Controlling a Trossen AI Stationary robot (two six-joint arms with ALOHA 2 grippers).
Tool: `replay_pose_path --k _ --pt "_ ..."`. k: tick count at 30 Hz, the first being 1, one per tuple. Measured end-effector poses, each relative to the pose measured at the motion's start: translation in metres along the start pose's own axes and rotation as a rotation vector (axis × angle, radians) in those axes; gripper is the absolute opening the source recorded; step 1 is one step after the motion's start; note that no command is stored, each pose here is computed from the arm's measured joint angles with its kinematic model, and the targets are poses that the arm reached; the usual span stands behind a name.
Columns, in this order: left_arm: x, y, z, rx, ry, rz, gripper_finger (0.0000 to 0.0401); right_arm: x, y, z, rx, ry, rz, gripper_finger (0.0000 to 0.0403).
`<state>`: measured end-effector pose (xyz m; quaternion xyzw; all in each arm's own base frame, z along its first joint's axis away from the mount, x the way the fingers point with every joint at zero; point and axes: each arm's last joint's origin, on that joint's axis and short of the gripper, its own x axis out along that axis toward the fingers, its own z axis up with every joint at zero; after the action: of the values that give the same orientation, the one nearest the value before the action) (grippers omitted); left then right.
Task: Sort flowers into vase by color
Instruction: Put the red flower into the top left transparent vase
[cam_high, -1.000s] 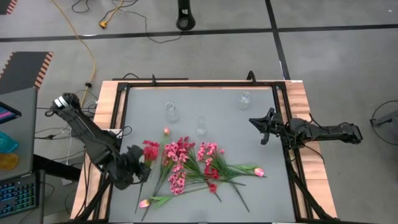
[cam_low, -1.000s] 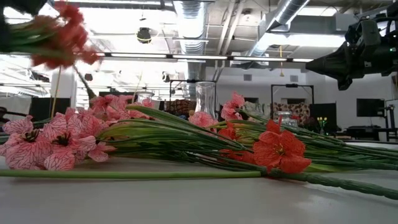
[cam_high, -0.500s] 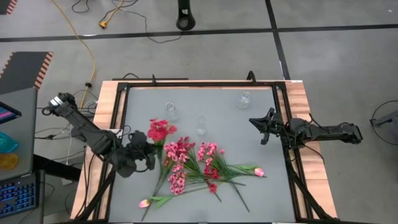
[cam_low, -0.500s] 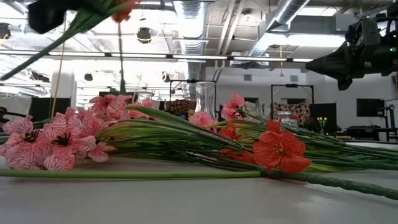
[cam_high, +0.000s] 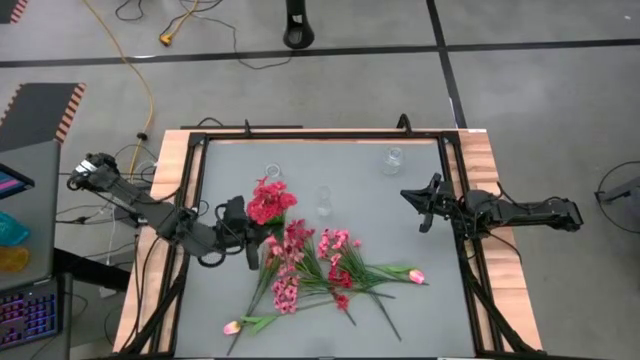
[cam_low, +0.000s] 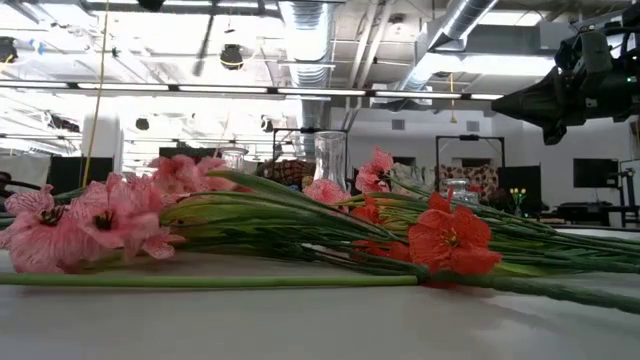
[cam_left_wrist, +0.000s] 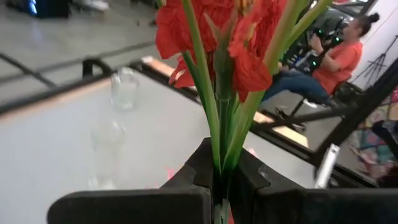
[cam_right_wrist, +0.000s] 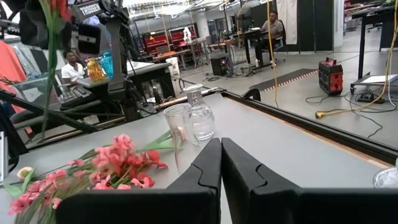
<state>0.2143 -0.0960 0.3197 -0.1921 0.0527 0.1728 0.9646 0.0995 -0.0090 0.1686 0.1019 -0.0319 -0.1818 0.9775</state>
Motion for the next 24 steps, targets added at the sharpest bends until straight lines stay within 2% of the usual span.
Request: replay_pose_path --k 5,11,18,24 --pt "0.014 0.013 0.013 0.096 -0.075 0.089 0.0006 0.000 0.000 0.000 0.000 0.000 0.000 0.0038" --pt "0.028 0.044 0.035 0.188 -0.136 0.248 0.0006 0.000 0.000 0.000 0.000 0.000 0.000 0.0038" --pt "0.016 0.082 0.069 0.262 -0.217 0.416 0.0006 0.000 0.000 0.000 0.000 0.000 0.000 0.0038" --pt "0.010 0.112 0.085 0.245 -0.251 0.564 0.0006 0.000 0.000 0.000 0.000 0.001 -0.001 0.0038"
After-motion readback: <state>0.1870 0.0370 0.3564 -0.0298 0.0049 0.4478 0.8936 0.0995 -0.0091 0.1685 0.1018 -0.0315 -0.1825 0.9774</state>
